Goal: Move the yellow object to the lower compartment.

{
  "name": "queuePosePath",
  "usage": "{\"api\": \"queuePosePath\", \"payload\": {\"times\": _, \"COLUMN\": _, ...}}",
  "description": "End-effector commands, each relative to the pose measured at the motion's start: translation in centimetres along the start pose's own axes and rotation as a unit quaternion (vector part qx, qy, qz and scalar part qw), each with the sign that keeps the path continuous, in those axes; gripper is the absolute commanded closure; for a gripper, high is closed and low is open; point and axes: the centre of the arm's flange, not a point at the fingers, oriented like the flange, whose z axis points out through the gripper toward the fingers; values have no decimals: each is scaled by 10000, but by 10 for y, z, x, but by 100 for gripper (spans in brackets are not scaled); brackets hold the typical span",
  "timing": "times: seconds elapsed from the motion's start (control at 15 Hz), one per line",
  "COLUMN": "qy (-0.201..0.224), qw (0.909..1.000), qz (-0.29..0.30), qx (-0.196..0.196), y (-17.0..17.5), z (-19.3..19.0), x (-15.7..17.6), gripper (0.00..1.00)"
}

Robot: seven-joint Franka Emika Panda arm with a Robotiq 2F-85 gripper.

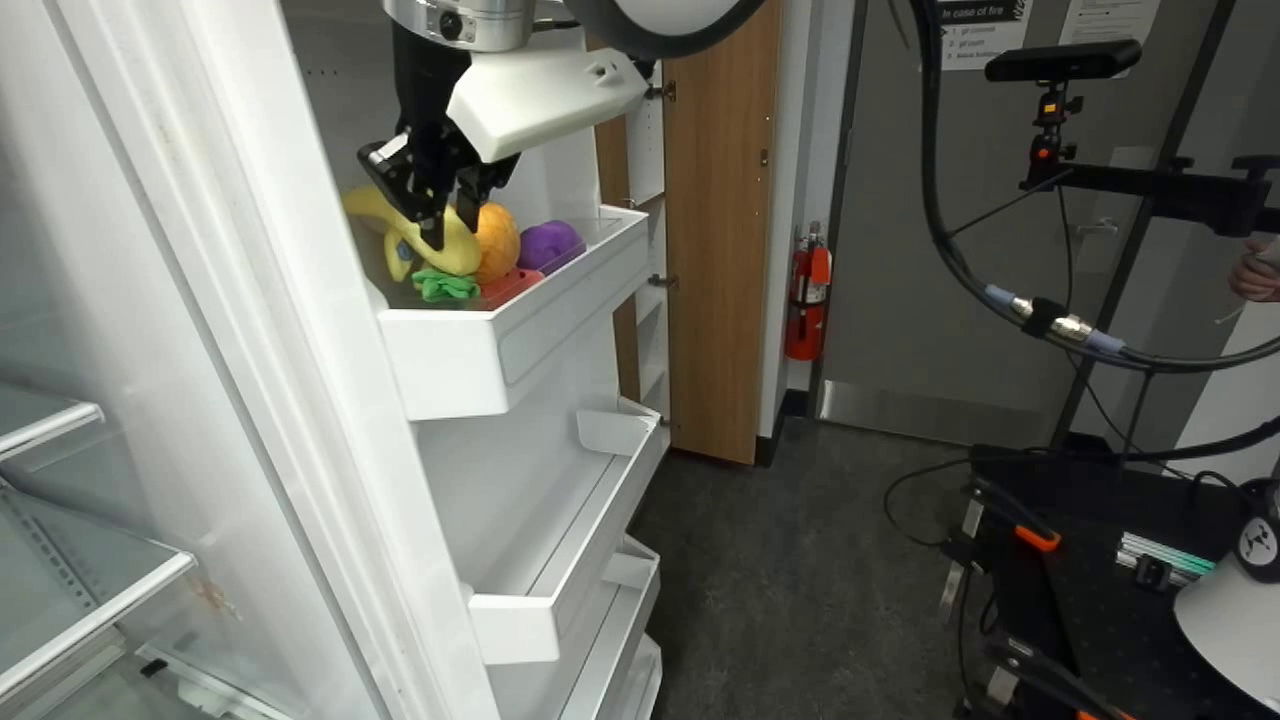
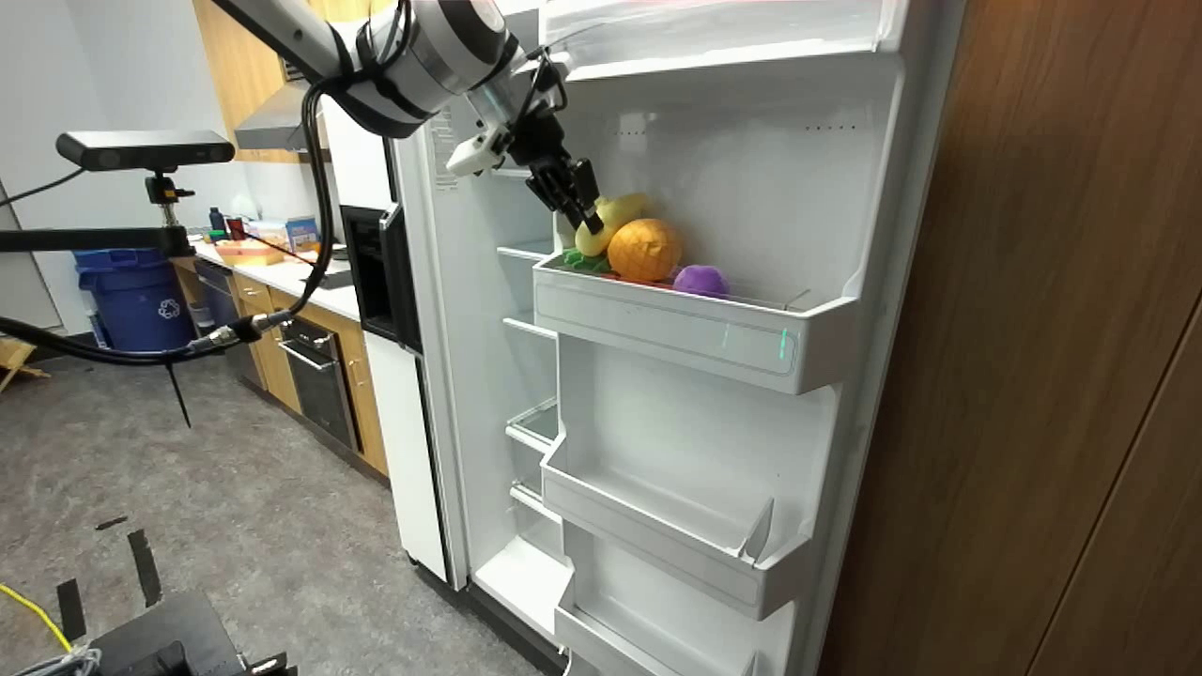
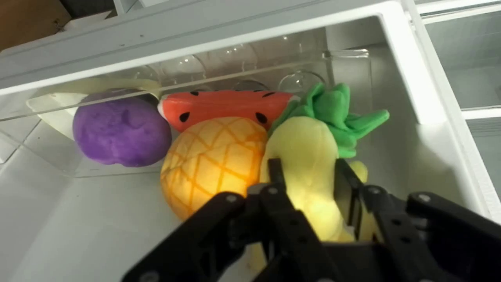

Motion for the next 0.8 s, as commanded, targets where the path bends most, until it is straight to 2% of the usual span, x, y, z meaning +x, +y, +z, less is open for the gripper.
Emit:
{"api": "queuePosePath", "payload": {"times": 0.0, "qy": 133, "qw": 9999, "qz": -77, "qx": -17, "y": -3, "z": -3, "x": 1, "gripper": 95}}
{"api": "queuePosePath", "payload": {"times": 0.13, "qy": 95, "qw": 9999, "qz": -107, "qx": 19, "y": -2, "z": -7, "x": -2, "gripper": 100}}
{"api": "queuePosePath", "payload": {"times": 0.47, "qy": 23, "qw": 9995, "qz": -275, "qx": 179, "y": -1, "z": -38, "x": -12, "gripper": 99}}
{"api": "queuePosePath", "payload": {"times": 0.73, "qy": -256, "qw": 9970, "qz": -552, "qx": 487, "y": -11, "z": -68, "x": -31, "gripper": 99}}
